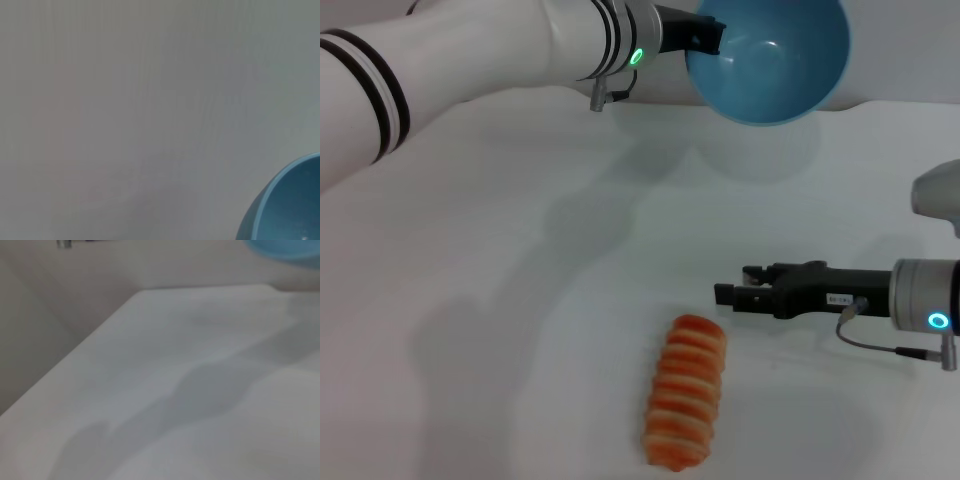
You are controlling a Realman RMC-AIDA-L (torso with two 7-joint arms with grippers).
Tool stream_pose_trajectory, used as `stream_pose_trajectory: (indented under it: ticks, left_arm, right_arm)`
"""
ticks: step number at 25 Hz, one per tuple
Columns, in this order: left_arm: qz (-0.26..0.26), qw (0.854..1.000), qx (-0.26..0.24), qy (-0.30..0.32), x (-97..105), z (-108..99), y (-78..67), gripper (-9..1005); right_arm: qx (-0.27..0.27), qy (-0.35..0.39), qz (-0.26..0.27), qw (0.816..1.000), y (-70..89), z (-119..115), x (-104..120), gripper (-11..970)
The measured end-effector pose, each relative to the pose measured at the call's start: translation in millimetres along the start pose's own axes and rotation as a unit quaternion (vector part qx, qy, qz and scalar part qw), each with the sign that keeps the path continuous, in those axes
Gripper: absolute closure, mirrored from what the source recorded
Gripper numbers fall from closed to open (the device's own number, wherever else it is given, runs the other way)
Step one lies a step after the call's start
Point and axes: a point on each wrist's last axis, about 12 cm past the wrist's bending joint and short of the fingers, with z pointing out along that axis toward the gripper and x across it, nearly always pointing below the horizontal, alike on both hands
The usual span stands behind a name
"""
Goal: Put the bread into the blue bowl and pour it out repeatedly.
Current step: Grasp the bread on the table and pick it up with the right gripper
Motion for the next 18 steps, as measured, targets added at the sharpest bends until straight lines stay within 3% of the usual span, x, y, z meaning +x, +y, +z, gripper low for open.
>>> stream_pose_trajectory:
  ticks: [18]
  left_arm:
    - [0.008, 1.000, 0.010, -0.006, 8, -3, -6.5, 998]
  right_arm:
    - [-0.007, 0.018, 0.053, 0.998, 9.7, 20, 8, 340]
